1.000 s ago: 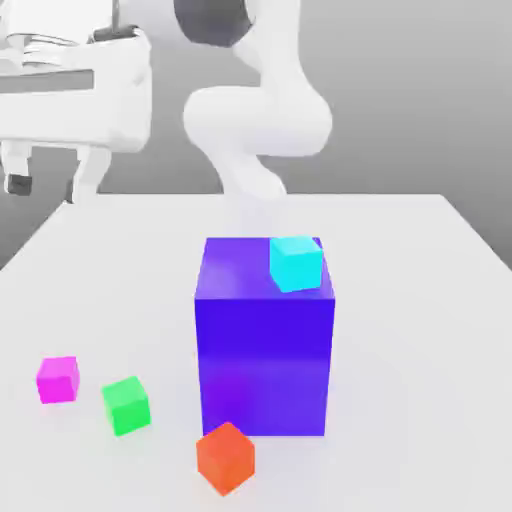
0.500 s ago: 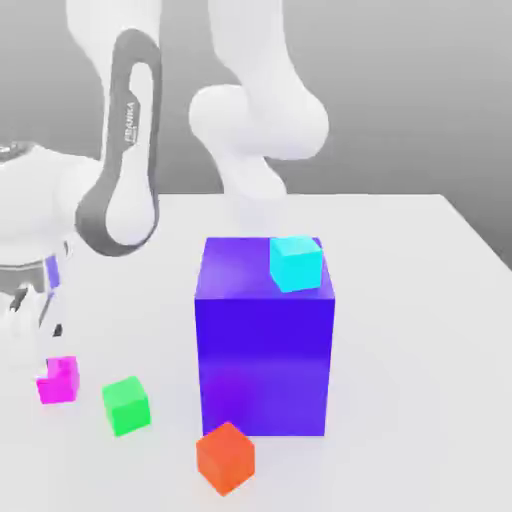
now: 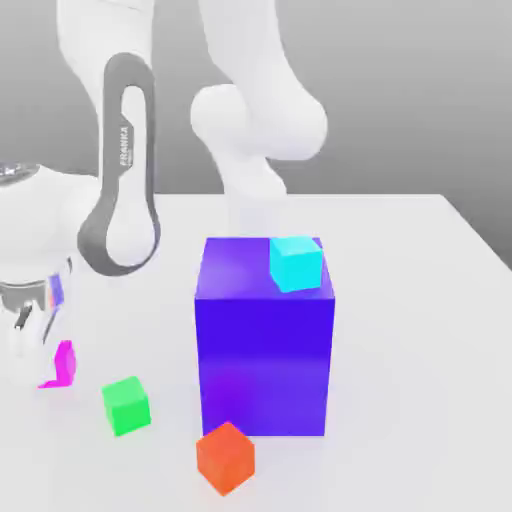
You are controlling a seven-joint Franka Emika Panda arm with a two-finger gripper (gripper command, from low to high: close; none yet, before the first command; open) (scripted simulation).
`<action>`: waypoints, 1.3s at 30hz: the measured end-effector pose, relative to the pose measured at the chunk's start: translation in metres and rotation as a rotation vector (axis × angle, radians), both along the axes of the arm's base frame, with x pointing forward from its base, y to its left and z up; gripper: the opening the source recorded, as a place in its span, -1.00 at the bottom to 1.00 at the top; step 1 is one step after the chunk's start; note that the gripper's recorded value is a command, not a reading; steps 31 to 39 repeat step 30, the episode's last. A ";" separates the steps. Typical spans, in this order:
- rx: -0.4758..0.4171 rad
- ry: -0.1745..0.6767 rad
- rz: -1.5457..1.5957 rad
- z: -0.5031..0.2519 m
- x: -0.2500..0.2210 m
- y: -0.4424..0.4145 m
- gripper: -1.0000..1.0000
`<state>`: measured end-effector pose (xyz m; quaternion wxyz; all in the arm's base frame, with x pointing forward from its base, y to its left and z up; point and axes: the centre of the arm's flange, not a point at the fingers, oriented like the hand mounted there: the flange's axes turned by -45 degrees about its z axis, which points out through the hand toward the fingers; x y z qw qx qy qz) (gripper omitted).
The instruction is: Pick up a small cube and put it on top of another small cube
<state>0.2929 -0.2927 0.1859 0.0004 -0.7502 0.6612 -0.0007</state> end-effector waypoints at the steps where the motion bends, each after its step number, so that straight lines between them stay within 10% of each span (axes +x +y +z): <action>1: 0.002 -0.003 -0.021 0.006 0.003 0.004 -1.00; 27: -0.001 -0.002 -0.592 -0.003 0.055 0.112 -1.00; 28: 0.000 -0.001 -0.591 -0.007 0.055 0.112 1.00; 39: 0.000 -0.001 -0.591 -0.007 0.055 0.112 1.00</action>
